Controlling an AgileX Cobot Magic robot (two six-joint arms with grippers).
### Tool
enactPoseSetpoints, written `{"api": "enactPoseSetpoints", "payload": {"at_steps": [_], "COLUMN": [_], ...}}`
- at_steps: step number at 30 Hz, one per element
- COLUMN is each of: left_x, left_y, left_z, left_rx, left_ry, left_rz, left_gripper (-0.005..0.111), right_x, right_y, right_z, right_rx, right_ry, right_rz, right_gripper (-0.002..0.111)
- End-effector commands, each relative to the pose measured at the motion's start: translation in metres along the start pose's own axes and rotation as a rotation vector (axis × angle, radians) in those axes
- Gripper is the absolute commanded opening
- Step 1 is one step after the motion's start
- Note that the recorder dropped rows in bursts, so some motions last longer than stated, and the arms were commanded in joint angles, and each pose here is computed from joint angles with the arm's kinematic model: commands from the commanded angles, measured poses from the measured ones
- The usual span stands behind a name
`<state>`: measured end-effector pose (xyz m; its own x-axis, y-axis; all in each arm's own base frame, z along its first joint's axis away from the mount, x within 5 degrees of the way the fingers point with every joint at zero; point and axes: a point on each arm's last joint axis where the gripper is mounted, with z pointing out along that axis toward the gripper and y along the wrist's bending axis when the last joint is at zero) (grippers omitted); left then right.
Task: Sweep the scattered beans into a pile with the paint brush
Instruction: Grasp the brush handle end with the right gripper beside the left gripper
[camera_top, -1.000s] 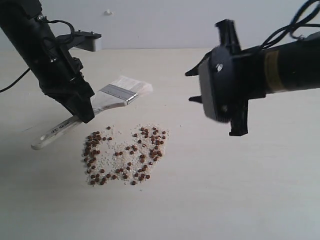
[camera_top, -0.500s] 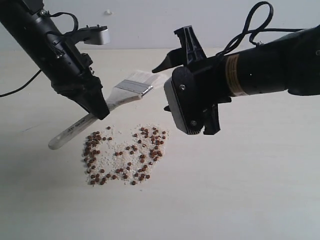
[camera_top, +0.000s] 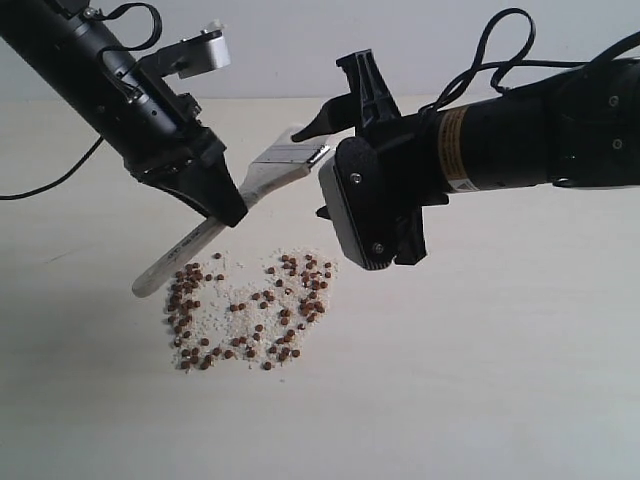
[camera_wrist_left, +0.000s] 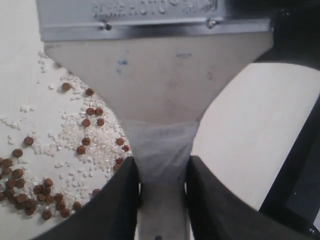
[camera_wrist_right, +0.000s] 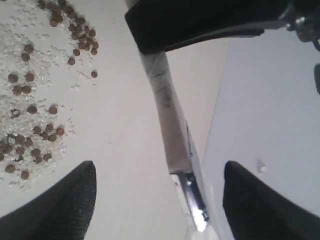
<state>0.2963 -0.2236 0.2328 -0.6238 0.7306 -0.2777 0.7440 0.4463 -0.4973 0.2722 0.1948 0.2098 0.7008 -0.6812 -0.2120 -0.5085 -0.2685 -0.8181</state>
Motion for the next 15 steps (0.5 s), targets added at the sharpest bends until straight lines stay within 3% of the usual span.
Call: {"api": "enactPoseSetpoints", "payload": {"at_steps": [1, 8, 15], "left_x": [-0.004, -0.007, -0.008], "left_y": [-0.014, -0.033, -0.036], "left_z": [0.004, 0.018, 0.019], "left_rx": [0.005, 0.013, 0.020], "left_ry": [0.009, 0.051, 0.051], "left_rz": [0.042, 0.102, 0.104], "left_gripper": [0.000, 0.000, 0.000], "right_x": [0.000, 0.000, 0.001], "right_y": [0.000, 0.000, 0.000], "right_z": [0.003, 0.003, 0.003], "right_rx": [-0.003, -0.004, -0.005], "right_ry": [0.004, 0.007, 0.010], "right_rz": [-0.033, -0.035, -0.031], "right_gripper": [0.067, 0.066, 0.059]}}
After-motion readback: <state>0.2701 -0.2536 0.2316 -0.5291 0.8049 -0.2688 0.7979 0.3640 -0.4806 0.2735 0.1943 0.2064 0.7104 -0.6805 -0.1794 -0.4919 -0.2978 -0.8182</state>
